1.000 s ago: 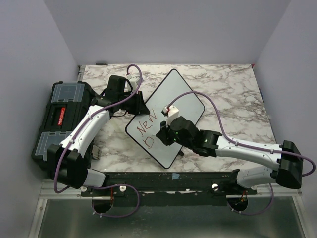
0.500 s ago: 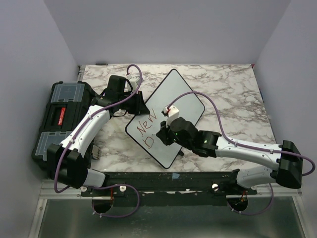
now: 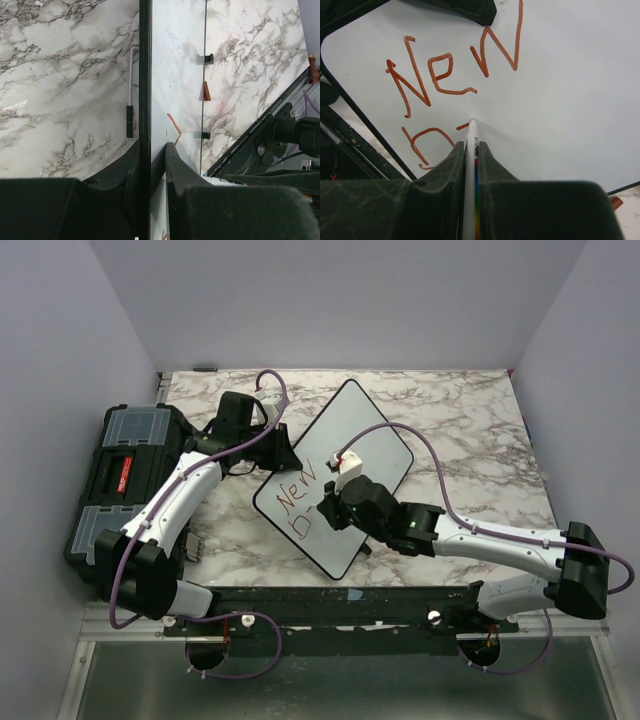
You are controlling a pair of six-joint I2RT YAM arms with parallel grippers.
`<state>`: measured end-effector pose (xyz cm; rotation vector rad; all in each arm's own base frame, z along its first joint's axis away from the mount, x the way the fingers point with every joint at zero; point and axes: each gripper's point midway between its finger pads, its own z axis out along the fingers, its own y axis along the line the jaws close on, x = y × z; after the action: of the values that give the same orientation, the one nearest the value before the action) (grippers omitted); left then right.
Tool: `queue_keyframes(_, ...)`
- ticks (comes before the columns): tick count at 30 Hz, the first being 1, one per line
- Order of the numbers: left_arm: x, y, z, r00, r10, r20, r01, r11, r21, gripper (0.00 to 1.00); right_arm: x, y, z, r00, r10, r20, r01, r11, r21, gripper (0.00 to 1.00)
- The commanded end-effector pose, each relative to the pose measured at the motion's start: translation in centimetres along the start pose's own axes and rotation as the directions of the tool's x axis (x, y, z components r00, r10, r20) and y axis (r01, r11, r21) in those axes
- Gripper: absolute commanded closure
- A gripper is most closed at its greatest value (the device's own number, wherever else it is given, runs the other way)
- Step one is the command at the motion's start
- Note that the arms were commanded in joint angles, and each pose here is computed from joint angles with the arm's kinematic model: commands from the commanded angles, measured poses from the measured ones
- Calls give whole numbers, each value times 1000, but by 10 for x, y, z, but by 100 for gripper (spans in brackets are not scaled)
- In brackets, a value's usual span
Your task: Write a sentence on the whiteboard
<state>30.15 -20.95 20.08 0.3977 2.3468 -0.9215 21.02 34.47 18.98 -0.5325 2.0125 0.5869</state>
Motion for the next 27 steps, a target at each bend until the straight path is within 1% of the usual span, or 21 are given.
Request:
queue_keyframes(1, 19, 33, 8, 992, 104, -78, -114, 983, -145, 100, -4, 4, 5, 1000, -26, 3, 26, 1000, -3, 99)
queue_keyframes(14, 18, 33, 8, 992, 105, -77, -115, 983, -145, 100, 3, 25, 6, 999, -33, -19, 30, 992, -125, 99)
queue_keyframes(20, 18, 33, 8, 992, 103, -77, -114, 983, -145, 100, 7, 29, 5, 999, -36, -27, 32, 988, -152, 99)
queue_keyframes(27, 18, 33, 8, 992, 103, -77, -114, 983, -145, 100, 19, 25, 5, 998, -39, -56, 30, 989, -144, 99)
